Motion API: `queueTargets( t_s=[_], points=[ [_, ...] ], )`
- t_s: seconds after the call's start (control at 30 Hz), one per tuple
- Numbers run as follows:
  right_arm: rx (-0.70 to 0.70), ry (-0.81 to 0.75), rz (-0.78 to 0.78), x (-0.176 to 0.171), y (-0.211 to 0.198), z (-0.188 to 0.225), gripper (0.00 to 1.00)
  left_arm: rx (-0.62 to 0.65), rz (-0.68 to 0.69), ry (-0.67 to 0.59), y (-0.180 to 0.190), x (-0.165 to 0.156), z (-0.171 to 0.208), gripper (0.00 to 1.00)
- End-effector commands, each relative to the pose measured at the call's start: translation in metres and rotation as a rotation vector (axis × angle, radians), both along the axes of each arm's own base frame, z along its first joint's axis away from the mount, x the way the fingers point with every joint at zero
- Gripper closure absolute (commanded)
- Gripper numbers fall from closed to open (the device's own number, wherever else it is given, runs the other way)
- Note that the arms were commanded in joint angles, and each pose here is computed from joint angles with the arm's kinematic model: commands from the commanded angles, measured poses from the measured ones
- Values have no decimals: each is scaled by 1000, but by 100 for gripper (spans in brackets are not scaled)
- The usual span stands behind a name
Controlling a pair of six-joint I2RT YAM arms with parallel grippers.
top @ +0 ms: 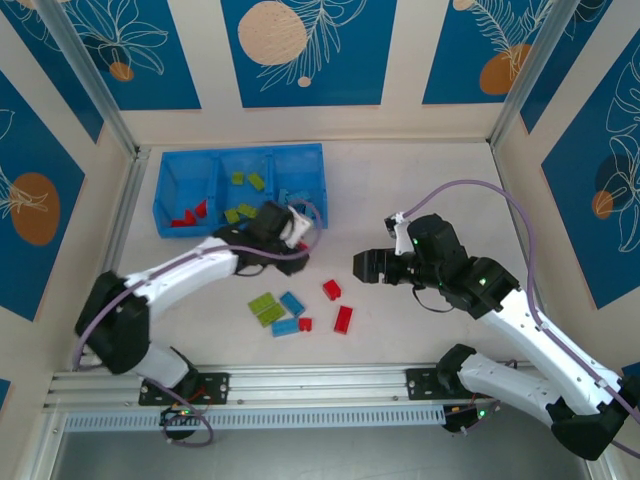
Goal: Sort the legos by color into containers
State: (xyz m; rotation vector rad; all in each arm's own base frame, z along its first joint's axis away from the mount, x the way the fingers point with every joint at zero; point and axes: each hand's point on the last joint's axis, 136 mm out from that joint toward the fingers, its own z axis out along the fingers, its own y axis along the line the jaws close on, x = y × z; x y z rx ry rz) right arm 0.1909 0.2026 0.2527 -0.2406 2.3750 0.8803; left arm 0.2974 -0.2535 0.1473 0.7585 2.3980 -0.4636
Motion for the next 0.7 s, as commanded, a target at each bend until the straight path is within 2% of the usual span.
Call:
queueTargets(
  t_s=[0.0, 0.17, 0.27, 0.33, 0.43, 0.53, 0.67],
  points=[
    [119, -12, 103, -8, 22, 24, 24, -126, 170, -75, 36, 33, 42, 72],
    [84, 1, 59, 1, 20, 15, 24, -132, 547, -184, 148, 83, 81, 73],
    [65, 16, 40, 4, 18, 8, 23, -90, 815, -205, 221, 107, 80, 72],
    [63, 17, 41, 6, 19, 6, 23, -74, 963, -176, 261, 119, 67, 72],
    [62, 19, 39, 9, 21, 5, 23, -70, 1088, -104, 297, 135, 47, 72],
    [60, 23, 47, 11, 24, 5, 23, -83, 1142, -30, 313, 151, 29, 70],
    [54, 27, 52, 12, 26, 6, 23, -119, 1118, -10, 311, 166, 28, 54]
  ],
)
